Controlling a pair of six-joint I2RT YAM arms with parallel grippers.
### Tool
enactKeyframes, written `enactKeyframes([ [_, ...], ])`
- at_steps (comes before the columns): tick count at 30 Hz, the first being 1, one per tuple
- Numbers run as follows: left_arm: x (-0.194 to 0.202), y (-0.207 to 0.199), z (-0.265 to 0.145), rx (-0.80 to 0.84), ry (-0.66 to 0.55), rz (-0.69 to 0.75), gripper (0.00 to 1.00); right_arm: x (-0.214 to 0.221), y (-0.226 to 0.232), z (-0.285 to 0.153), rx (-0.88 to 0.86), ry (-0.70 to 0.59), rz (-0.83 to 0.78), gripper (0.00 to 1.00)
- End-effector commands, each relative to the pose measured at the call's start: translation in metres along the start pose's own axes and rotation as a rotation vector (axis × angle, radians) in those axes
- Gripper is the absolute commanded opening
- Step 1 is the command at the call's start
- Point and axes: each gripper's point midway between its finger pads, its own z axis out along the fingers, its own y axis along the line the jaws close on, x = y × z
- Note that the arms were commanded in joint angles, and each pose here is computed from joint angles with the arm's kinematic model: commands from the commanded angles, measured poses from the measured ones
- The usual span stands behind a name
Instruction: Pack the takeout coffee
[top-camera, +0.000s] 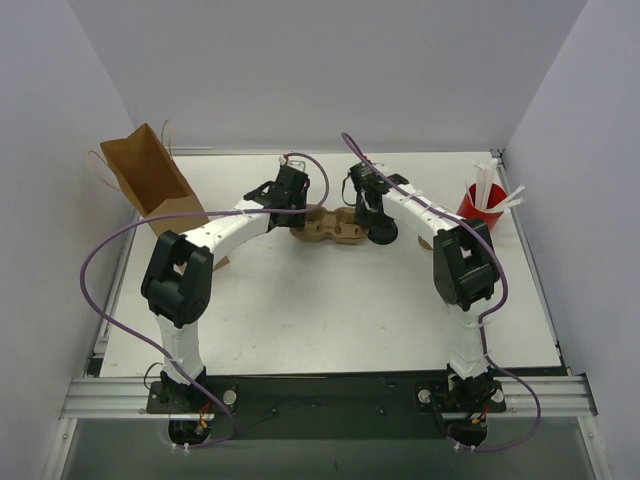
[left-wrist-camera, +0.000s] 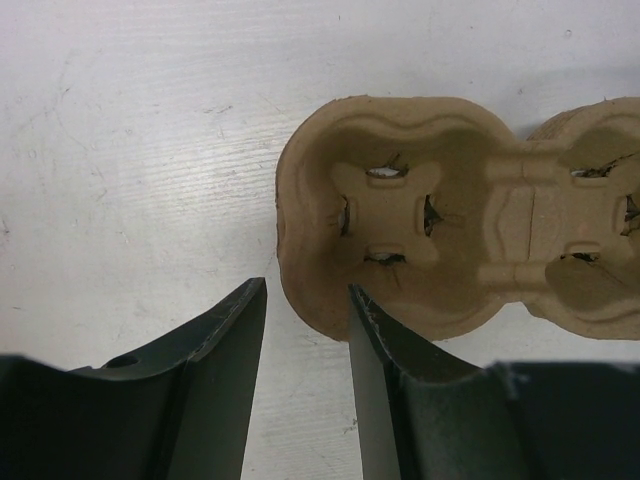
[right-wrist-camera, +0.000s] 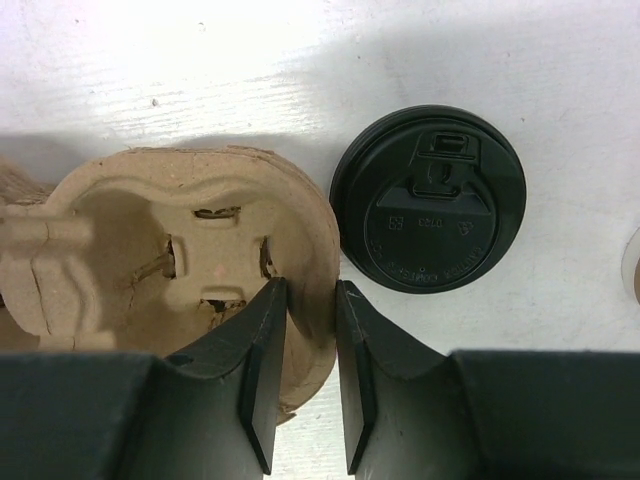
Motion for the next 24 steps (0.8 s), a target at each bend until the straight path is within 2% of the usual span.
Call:
enactKeyframes([
  [1, -0.019, -0.003, 0.0, 0.016, -0.042, -0.011, 0.48, -0.011, -0.003, -0.006, 0.008, -0.019, 0.009, 0.18],
  [4, -0.02, -0.002, 0.0, 0.013, -0.043, -0.01, 0.48, -0.014, -0.004, -0.009, 0.006, -0.026, 0.014, 0.1],
  [8, -0.021, -0.003, -0.002, 0.016, -0.048, -0.01, 0.48, -0.018, -0.004, -0.014, 0.001, -0.04, 0.011, 0.07],
  [24, -0.02, -0.005, -0.001, 0.024, -0.044, -0.007, 0.48, -0.03, 0.003, -0.035, -0.026, -0.069, -0.032, 0.09],
])
